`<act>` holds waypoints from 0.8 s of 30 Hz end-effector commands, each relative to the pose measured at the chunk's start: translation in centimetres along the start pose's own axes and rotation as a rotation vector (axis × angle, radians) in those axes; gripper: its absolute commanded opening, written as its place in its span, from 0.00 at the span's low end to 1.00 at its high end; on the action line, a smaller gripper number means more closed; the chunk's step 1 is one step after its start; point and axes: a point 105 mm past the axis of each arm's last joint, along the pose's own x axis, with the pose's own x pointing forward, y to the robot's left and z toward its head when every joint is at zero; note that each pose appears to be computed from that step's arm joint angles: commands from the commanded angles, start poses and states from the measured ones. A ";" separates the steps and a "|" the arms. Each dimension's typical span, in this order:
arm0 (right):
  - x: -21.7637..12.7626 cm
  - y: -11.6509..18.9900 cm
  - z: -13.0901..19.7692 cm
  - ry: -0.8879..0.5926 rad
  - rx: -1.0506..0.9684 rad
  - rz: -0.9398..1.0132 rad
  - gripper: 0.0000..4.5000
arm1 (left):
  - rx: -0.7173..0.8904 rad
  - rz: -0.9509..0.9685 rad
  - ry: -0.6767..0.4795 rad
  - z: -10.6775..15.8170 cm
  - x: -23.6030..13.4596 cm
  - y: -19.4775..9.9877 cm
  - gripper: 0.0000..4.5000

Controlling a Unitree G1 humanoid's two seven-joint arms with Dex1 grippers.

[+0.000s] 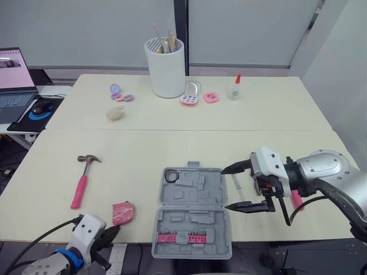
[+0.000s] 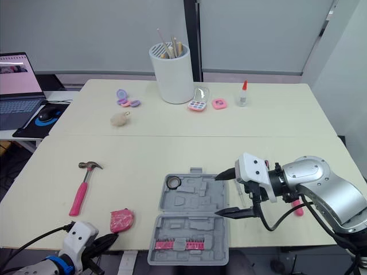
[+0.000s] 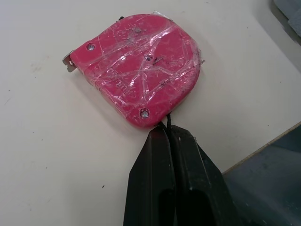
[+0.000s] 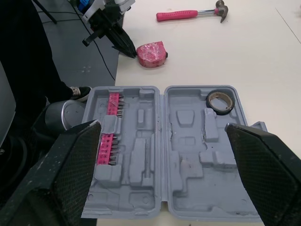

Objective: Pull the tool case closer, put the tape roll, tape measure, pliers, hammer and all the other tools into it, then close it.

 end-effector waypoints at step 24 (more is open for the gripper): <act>0.9 0.6 3.0 -0.053 -0.133 0.034 1.00 | 0.203 -0.113 -0.125 3.4 -5.6 2.2 0.95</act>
